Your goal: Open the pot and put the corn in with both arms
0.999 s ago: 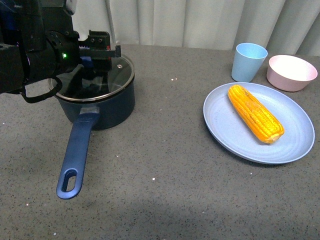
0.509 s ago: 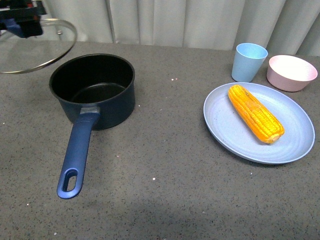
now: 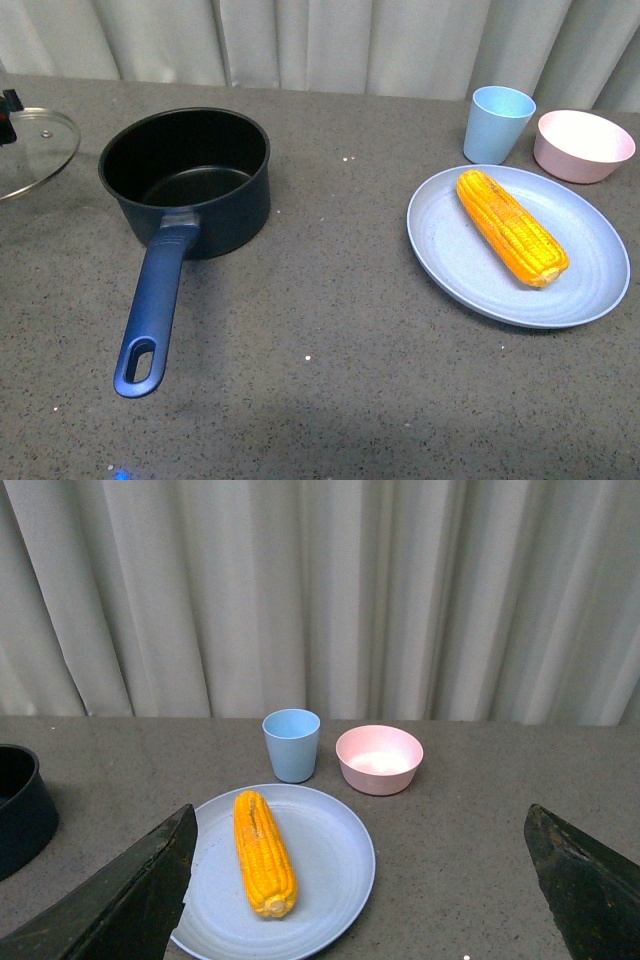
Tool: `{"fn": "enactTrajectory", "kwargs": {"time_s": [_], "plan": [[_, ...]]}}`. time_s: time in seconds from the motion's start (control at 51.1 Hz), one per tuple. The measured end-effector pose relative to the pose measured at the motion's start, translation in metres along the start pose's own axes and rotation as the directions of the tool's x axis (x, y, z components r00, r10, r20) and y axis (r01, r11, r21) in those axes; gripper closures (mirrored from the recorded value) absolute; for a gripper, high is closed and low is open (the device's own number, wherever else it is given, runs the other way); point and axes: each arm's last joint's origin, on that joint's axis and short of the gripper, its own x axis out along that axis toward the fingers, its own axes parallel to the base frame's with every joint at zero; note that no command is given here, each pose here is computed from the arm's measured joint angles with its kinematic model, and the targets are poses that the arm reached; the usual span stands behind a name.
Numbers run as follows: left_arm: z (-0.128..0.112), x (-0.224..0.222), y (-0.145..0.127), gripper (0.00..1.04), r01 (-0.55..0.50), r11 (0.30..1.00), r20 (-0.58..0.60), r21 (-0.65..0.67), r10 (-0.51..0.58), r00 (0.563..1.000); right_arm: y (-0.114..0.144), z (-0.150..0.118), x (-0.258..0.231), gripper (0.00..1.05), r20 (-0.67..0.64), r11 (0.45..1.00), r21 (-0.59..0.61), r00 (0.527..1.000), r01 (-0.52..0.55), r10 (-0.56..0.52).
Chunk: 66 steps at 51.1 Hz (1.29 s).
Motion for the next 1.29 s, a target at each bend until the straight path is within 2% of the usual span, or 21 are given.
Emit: {"fn": "enactTrajectory", "kwargs": {"time_s": [0.196,0.862,1.293], "plan": [[-0.014,0.007,-0.003,0.40,0.005,1.000,-0.033,0.017,-0.005,0.999,0.000,0.000,0.000,0.09,0.000,1.000,0.000,1.000,0.000,0.000],[-0.034,0.027,-0.006,0.40,-0.015,0.998,-0.109,0.066,0.022,0.994,0.000,0.000,0.000,0.09,0.000,1.000,0.000,1.000,0.000,0.000],[-0.038,0.028,-0.006,0.40,-0.010,0.997,-0.139,0.074,0.020,0.990,0.000,0.000,0.000,0.09,0.000,1.000,0.000,1.000,0.000,0.000]]}}
